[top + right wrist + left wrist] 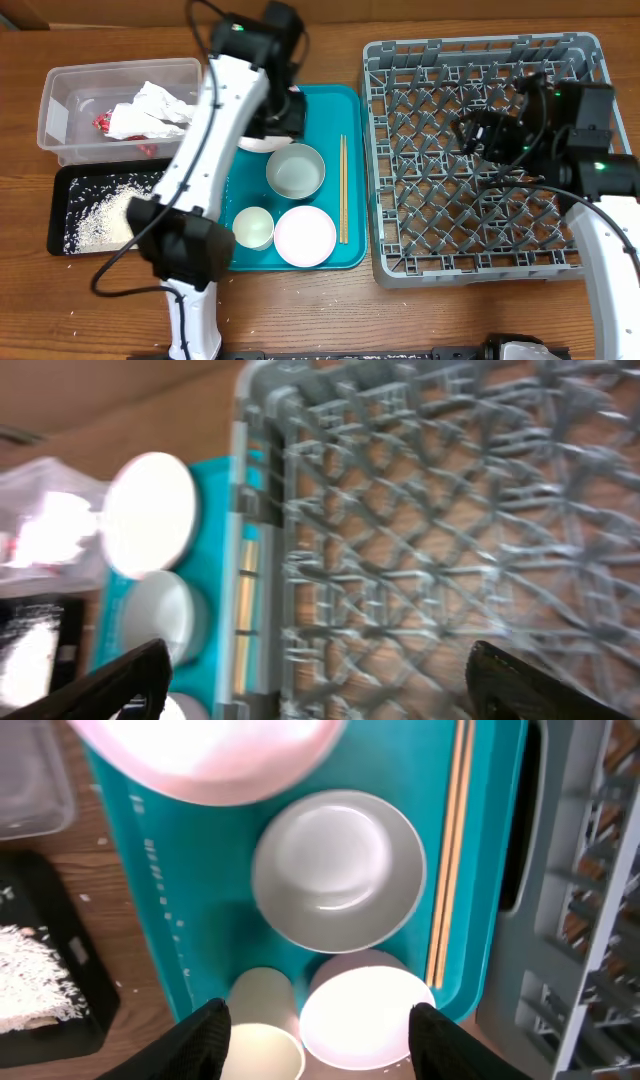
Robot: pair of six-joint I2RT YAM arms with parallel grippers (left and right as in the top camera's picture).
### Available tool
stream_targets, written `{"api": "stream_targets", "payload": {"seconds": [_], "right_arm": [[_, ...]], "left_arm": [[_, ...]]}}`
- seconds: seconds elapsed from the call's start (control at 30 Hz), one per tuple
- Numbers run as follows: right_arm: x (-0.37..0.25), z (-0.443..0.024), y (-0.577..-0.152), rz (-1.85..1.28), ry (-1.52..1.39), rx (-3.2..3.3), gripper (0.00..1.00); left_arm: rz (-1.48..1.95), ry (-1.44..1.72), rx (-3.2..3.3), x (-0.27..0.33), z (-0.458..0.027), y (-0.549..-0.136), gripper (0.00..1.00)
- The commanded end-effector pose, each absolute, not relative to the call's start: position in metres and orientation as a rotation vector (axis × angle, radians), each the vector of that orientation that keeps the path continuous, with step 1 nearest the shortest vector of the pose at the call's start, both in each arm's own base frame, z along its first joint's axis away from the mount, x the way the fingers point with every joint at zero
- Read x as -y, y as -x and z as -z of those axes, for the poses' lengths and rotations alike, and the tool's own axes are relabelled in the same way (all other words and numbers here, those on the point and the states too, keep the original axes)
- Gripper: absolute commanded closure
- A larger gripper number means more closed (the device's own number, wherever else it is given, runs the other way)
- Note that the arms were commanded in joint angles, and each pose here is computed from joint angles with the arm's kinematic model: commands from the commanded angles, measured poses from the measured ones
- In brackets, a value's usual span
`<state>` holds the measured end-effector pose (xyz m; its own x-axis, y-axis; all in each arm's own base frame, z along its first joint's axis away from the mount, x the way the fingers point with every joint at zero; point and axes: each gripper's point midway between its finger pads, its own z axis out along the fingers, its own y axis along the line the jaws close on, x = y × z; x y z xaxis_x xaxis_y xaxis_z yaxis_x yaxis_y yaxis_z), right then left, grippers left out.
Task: Sort waste into correct bins and load items into the dishwasher
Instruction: 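Grasp the small white cup on the teal tray with left gripper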
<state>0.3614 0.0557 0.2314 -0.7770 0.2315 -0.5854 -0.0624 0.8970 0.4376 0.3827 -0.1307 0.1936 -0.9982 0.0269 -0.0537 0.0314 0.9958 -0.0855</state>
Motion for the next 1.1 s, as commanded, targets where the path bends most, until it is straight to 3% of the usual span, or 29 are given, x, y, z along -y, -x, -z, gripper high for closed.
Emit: {"api": "stream_targets", "payload": {"seconds": [0.0,0.17,0.33,0.57,0.77,1.07], "right_arm": [[-0.094,-0.246,-0.364,-0.661,-0.107,-2.366,0.06],[-0.108,-0.239,-0.369,-0.498,-0.148,-2.365,0.04],[-0.107,-0.235,-0.366,-0.472,-0.157,-2.386,0.01],[-0.106,-0.236,-0.368,-0.457,-0.118,-2.375,0.0],[-0.107,-0.24,-0.372,-0.462,-0.114,-2.352,0.0],[-0.107,-0.238,-0.37,-0.458,-0.112,-2.365,0.0]], "left_arm": [[0.288,-0.011,-2.998,0.119,-0.232,-0.38,0.43],[0.332,-0.061,-3.066,0.128,-0.225,-0.362,0.52],[0.144,0.127,-3.115,0.103,-0.218,-0.332,0.59],[0.122,0.292,-3.097,0.068,-0.221,-0.269,0.52],[0.106,0.39,-3.136,0.06,-0.159,-0.235,0.53],[0.062,0.395,-3.163,0.055,-0.078,-0.225,0.53]]}}
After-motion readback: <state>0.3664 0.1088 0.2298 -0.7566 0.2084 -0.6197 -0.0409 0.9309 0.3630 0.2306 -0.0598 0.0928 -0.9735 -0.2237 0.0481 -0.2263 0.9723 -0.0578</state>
